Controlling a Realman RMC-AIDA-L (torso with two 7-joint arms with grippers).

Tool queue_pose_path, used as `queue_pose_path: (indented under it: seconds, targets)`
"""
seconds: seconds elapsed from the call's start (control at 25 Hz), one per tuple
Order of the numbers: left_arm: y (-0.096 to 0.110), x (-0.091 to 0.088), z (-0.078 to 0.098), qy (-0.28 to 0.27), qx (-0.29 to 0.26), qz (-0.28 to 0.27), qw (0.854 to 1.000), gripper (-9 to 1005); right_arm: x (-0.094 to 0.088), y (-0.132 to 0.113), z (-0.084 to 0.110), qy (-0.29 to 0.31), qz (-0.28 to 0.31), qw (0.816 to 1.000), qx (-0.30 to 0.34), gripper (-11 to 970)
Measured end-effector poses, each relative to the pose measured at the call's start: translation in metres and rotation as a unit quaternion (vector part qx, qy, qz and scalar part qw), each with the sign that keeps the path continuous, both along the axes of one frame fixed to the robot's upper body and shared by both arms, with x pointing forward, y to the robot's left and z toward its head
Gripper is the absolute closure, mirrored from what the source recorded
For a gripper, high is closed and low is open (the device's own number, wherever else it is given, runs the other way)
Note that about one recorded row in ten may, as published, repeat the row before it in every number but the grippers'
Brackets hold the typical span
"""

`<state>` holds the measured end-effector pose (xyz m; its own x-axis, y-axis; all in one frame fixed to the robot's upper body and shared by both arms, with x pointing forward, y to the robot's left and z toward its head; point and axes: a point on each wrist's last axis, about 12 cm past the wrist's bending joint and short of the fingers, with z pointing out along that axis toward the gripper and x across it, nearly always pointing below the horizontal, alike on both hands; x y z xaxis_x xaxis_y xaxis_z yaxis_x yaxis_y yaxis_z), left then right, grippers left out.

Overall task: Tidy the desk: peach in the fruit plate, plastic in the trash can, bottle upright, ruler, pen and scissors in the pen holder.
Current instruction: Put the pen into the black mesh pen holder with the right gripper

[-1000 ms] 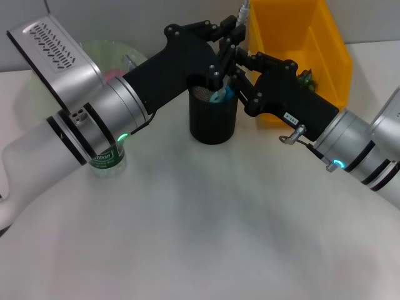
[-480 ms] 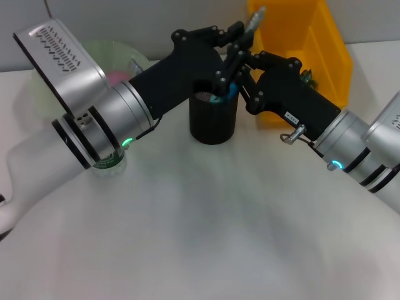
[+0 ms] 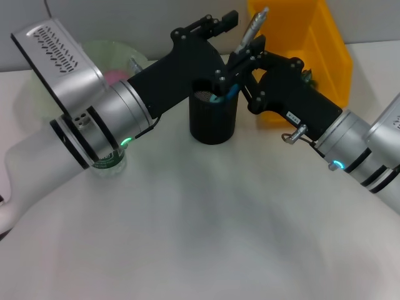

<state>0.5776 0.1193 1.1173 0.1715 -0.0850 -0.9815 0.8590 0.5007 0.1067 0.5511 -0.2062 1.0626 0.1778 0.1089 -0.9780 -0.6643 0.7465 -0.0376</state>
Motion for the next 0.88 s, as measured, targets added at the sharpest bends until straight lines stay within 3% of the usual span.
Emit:
queue_pose_path:
  seconds: [0.12, 0.16, 0.32, 0.48, 0.68, 0.88]
  targets:
    - [0.000, 0.000, 0.000, 0.000, 0.000, 0.000, 1.000, 423, 0.004, -0.005, 0.002, 0.001, -0.018, 1.000, 0.010, 823]
    - [0.012, -0.007, -0.001, -0.025, -0.019, 0.015, 0.999, 372, 0.006, -0.006, 0.003, 0.002, -0.025, 1.000, 0.012, 820]
    - [0.027, -0.018, -0.006, -0.046, -0.035, 0.034, 0.998, 313, 0.021, -0.005, 0.007, 0.025, -0.044, 0.998, 0.025, 811]
    - [0.043, -0.030, -0.013, -0.050, -0.051, 0.046, 0.996, 254, 0.044, 0.011, 0.012, 0.061, -0.037, 0.997, 0.004, 802]
    - [0.055, -0.038, -0.017, -0.056, -0.061, 0.062, 0.995, 195, 0.056, 0.025, 0.012, 0.101, -0.027, 0.994, -0.011, 790]
    - [0.063, -0.042, -0.020, -0.054, -0.065, 0.073, 0.994, 195, 0.052, 0.030, 0.005, 0.118, -0.023, 0.993, -0.018, 778]
